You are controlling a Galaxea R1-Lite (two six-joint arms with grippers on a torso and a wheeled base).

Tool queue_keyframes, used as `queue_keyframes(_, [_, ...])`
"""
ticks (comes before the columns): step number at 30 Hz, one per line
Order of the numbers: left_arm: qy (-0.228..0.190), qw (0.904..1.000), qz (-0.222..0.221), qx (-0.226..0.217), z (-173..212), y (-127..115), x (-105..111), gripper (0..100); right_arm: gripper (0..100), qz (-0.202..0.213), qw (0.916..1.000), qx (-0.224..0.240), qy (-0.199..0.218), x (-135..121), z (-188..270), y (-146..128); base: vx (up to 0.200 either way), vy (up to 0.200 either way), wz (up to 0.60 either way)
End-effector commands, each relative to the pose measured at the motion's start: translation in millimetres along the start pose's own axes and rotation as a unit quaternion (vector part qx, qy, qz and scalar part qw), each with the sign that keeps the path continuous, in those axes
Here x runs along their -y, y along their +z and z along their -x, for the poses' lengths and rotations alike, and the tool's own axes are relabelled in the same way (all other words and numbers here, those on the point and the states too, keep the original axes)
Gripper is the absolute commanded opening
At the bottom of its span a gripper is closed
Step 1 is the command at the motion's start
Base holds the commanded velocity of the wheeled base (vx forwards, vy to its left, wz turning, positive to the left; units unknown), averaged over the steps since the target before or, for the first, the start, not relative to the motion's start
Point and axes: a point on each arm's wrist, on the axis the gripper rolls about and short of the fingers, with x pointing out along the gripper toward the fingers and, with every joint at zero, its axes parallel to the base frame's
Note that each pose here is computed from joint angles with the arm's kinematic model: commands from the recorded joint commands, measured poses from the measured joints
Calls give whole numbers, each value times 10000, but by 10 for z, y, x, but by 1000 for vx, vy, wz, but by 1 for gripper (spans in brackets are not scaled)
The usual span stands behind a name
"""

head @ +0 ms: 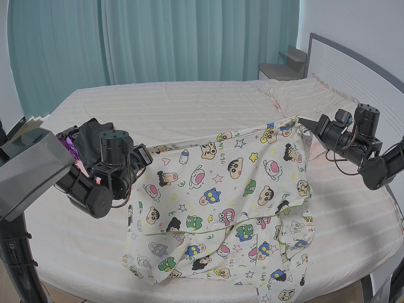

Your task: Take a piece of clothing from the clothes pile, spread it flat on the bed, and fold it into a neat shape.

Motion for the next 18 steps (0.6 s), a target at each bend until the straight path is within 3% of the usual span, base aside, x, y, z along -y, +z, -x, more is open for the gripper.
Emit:
queue_keyframes(1, [64,10000,-32,-54,-211,-144,-8,0,0,-133,9992,-143,-358,282,-150,-137,0,0,0])
queue_keyframes(9, [77,10000,0,41,-532,-273,17,0,0,-779,9946,56,-679,610,-483,-307,0,0,0])
queue_keyframes(10, [87,10000,-9,38,-560,-290,11,100,0,-793,9943,50,-705,641,-515,-327,0,0,0])
queue_keyframes(12, [138,9999,-10,41,-636,-322,-10,100,0,-853,9935,-3,-752,709,-579,-379,0,0,0])
queue_keyframes(13, [177,9998,-19,5,-680,-348,-25,100,100,-902,9929,-28,-776,749,-611,-413,0,0,0])
queue_keyframes(18, [314,9994,43,155,-891,-328,-103,100,100,-1083,9900,-22,-906,907,-799,-559,0,0,0])
